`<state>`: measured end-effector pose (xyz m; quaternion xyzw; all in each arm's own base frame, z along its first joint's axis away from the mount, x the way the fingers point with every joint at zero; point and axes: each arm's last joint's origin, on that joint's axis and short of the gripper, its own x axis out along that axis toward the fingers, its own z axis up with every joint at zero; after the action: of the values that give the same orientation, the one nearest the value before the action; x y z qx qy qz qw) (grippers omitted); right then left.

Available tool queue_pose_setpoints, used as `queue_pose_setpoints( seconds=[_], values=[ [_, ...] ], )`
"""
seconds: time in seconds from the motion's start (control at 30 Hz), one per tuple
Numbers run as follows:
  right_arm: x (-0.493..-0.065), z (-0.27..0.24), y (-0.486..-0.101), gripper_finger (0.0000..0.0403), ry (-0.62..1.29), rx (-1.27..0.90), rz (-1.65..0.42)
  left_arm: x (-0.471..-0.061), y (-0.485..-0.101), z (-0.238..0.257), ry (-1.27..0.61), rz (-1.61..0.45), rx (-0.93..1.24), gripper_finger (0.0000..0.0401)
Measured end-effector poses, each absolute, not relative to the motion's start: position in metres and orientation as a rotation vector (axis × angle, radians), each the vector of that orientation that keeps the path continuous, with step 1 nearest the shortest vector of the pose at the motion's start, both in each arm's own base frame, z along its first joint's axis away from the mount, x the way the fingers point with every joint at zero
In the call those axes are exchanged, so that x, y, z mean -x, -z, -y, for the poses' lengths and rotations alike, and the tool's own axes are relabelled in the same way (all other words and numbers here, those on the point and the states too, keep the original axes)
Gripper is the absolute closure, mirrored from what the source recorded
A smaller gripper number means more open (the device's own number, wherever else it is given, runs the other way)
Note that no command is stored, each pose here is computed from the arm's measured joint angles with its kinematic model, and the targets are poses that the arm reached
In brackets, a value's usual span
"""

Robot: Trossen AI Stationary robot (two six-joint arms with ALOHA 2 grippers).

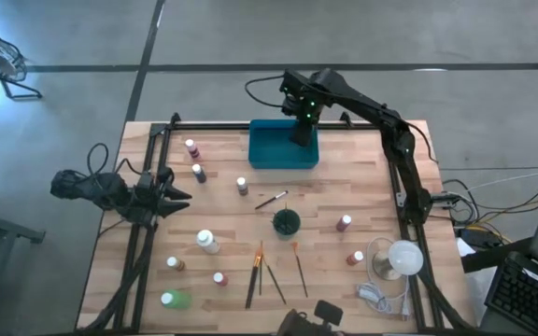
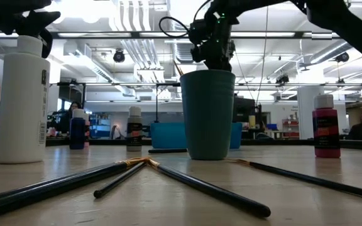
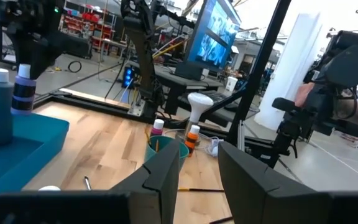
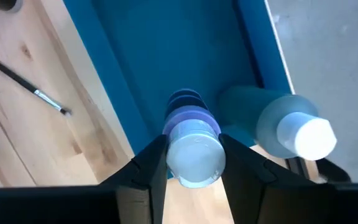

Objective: Pick & Place Paint Supplies
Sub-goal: Put the purple paint bottle into the blue bin

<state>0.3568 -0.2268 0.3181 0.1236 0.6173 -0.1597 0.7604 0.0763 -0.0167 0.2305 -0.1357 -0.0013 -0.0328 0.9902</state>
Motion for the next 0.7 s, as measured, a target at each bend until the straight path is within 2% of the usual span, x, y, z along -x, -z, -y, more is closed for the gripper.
queue_pose_setpoints(
  seconds=[0.23, 0.7],
  values=[
    [-0.355, 0.227, -0.308, 0.0289, 0.357, -0.308, -1.380, -0.076, -0.228, 0.017, 0.062, -0.024, 0.263, 0.0284],
    [-0.348, 0.229, -0.257, 0.0289, 0.413, -0.377, -1.383, -0.076, -0.223, 0.017, 0.056, -0.071, 0.251, 0.0284]
  ],
)
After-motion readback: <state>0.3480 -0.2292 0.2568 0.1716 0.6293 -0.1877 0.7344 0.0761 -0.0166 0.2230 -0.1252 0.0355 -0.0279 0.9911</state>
